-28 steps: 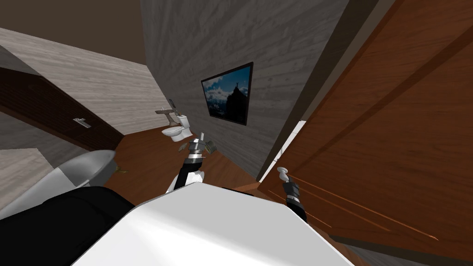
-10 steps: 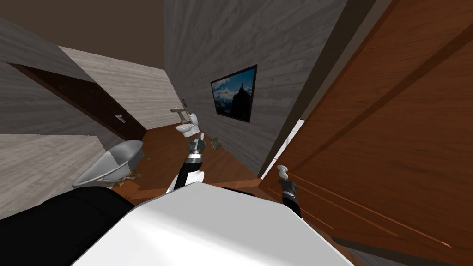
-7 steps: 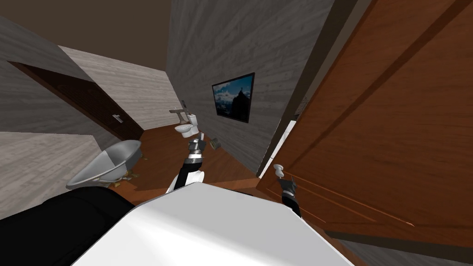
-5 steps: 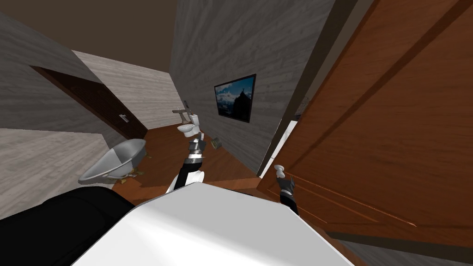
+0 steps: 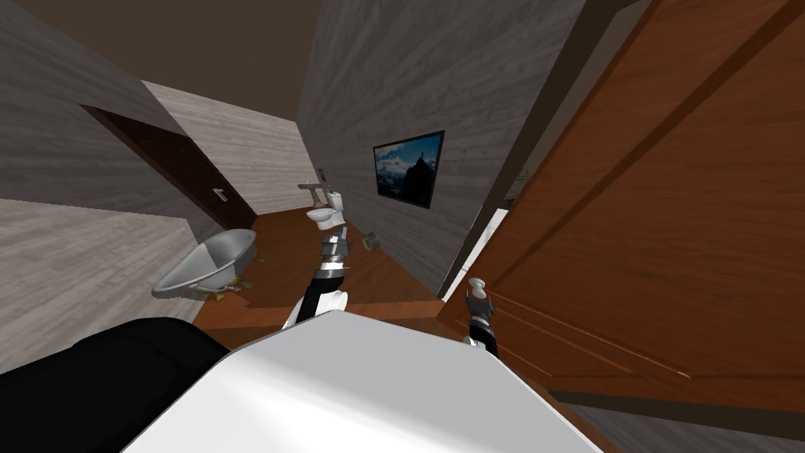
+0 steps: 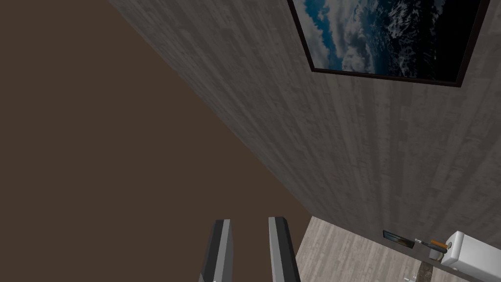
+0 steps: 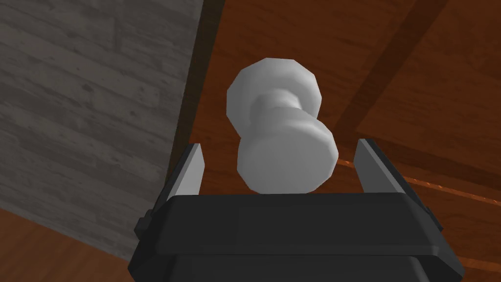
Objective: Pull the door open
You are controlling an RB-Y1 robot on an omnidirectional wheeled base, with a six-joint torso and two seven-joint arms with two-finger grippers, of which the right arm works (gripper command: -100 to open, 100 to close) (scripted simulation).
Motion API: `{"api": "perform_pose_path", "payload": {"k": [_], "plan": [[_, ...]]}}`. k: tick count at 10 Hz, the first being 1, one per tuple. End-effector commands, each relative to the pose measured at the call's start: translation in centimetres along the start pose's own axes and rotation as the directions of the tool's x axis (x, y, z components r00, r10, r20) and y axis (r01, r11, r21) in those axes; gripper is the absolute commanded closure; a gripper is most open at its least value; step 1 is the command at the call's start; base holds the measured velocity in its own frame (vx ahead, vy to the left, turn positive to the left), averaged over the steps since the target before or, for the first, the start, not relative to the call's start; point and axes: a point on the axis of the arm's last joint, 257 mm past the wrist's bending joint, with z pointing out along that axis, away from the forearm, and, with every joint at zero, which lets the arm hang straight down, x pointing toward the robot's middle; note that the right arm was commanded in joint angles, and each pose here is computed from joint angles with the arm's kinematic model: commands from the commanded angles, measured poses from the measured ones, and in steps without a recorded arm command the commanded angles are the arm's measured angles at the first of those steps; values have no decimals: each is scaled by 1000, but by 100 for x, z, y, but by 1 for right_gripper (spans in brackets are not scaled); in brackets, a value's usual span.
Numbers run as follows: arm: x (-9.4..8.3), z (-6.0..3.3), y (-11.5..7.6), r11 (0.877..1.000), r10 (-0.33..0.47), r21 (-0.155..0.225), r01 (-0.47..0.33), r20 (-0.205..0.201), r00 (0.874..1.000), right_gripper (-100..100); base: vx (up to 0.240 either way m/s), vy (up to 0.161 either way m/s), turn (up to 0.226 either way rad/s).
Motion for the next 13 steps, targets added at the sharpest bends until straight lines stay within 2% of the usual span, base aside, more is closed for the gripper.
{"api": "perform_pose_path", "payload": {"k": [1,5,9,10,11,12,13], "plan": [[41,15,-63,998,67,-2,-67,3,998,-100,-92,-18,29],[127,47,-220,976,216,-8,-216,6,976,-100,-93,-11,20],[198,69,-344,944,329,-11,-328,8,944,-100,-95,-9,17],[222,76,-385,931,365,-12,-365,9,931,-100,-88,-23,19],[236,79,-408,923,385,-13,-385,10,923,-100,-96,-7,14],[230,73,-383,929,369,-13,-369,9,929,-100,-41,0,1],[128,65,-172,927,374,-34,-374,10,927,-100,117,-2,131]]}}
